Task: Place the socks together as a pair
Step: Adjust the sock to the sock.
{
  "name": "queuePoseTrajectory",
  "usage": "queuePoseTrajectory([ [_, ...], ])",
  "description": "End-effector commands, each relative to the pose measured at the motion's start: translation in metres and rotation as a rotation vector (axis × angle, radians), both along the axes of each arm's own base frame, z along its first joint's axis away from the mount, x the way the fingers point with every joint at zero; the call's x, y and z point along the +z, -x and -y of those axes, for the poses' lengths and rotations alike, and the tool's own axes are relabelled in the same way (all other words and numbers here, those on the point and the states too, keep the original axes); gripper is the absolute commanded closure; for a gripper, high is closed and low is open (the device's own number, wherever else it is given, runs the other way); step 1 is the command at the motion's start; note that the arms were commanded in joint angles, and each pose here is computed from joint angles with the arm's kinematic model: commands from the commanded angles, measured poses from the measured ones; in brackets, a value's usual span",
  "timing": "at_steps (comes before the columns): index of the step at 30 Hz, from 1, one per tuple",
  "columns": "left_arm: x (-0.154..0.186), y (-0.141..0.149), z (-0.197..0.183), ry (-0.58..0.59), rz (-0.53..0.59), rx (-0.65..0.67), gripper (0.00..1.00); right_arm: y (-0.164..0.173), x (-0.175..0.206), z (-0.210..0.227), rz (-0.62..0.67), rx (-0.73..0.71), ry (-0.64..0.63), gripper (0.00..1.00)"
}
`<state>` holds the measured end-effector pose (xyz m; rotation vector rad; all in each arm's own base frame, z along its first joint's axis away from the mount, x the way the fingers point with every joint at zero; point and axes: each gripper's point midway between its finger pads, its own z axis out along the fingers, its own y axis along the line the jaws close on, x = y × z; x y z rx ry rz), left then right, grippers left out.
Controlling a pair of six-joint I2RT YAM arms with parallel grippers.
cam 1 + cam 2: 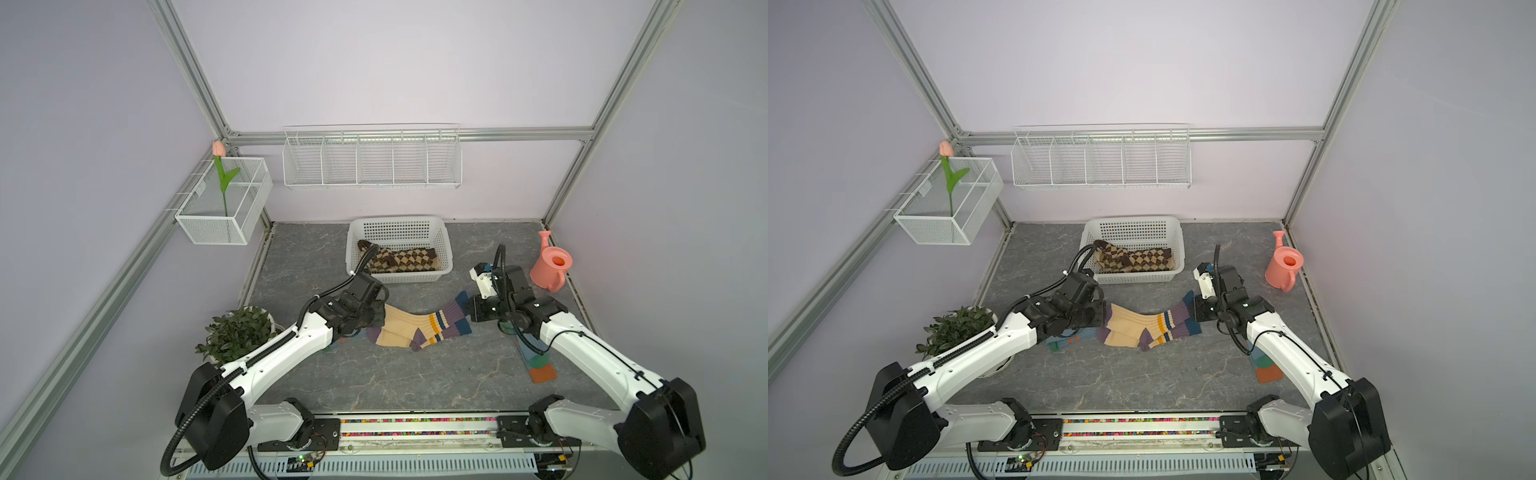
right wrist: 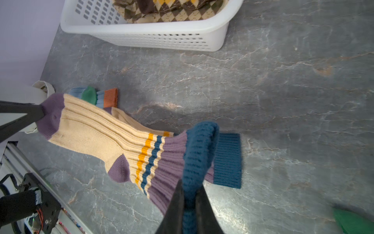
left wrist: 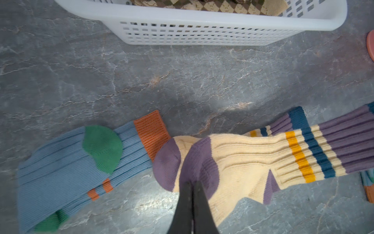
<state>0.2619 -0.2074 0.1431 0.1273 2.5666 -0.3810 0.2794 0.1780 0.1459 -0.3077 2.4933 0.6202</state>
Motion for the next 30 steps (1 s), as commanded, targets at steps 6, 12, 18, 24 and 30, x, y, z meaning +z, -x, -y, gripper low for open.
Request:
queuePoseTrajectory([
  [6,-0.017,0.004,-0.007,-0.060,-0.027,-0.005,1.00,0.001,-0.027,-0.005,-0.056,0.014,0.020,0.88],
  [12,-0.023,0.001,-0.004,-0.075,-0.040,-0.020,1.00,0.001,-0.036,-0.004,-0.072,0.013,0.031,0.88],
  [18,-0.039,-0.001,-0.001,-0.077,-0.068,-0.028,1.00,0.000,-0.046,-0.002,-0.081,0.008,0.050,0.88],
  [24,-0.062,-0.007,-0.006,-0.136,-0.096,-0.013,1.00,-0.003,-0.064,-0.006,-0.115,0.012,0.055,0.88],
  [30,-0.068,-0.009,-0.016,-0.191,-0.092,0.014,1.00,-0.005,-0.076,-0.004,-0.132,0.005,0.077,0.87],
])
